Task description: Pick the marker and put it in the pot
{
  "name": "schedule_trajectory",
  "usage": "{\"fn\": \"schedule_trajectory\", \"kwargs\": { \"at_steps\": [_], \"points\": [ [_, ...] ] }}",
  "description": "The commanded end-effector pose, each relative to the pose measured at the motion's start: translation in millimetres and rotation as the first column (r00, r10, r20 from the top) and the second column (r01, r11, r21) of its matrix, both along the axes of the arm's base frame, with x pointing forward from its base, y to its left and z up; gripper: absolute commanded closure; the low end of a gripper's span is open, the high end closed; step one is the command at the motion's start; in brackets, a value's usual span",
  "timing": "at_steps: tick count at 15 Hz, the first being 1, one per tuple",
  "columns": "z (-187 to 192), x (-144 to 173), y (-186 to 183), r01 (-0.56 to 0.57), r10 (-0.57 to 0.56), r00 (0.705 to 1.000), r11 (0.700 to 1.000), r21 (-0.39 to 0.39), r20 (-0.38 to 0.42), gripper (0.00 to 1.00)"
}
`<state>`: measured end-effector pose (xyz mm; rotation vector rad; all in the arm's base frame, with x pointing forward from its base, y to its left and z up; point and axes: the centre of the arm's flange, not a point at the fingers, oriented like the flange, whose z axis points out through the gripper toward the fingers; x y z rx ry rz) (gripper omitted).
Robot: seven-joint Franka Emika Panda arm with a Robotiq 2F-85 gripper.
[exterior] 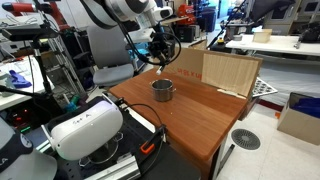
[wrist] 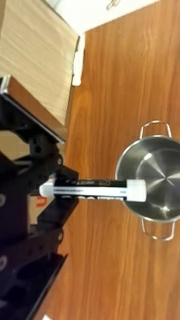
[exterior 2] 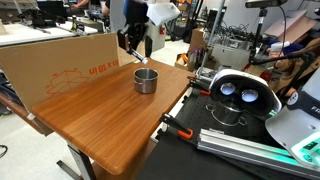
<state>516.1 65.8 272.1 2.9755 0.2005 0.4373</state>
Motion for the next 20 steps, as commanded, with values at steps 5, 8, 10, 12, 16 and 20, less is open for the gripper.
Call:
{"fn": "schedule_trajectory", "kwargs": {
  "at_steps": [5, 8, 10, 12, 16, 20],
  "points": [
    [-33.8, 2.8, -19.3, 0.032, -0.030, 0.998, 0.999, -0.034, 0.054, 0.94],
    [-47.5, 1.9, -16.7, 0.033, -0.031, 0.999, 0.999, -0.039, 0.038, 0.94],
    [-55.0, 0.8, -12.9, 0.022, -0.021, 0.999, 0.999, -0.040, 0.041, 0.94],
    [-61.6, -1.2, -8.8, 0.004, -0.002, 0.999, 0.999, -0.043, 0.054, 0.94],
    [-70.0, -5.2, -6.5, -0.016, 0.019, 0.998, 0.999, -0.045, 0.066, 0.94],
    [-77.4, -5.5, -7.1, -0.011, 0.014, 0.999, 0.998, -0.058, 0.045, 0.94]
  ]
}}
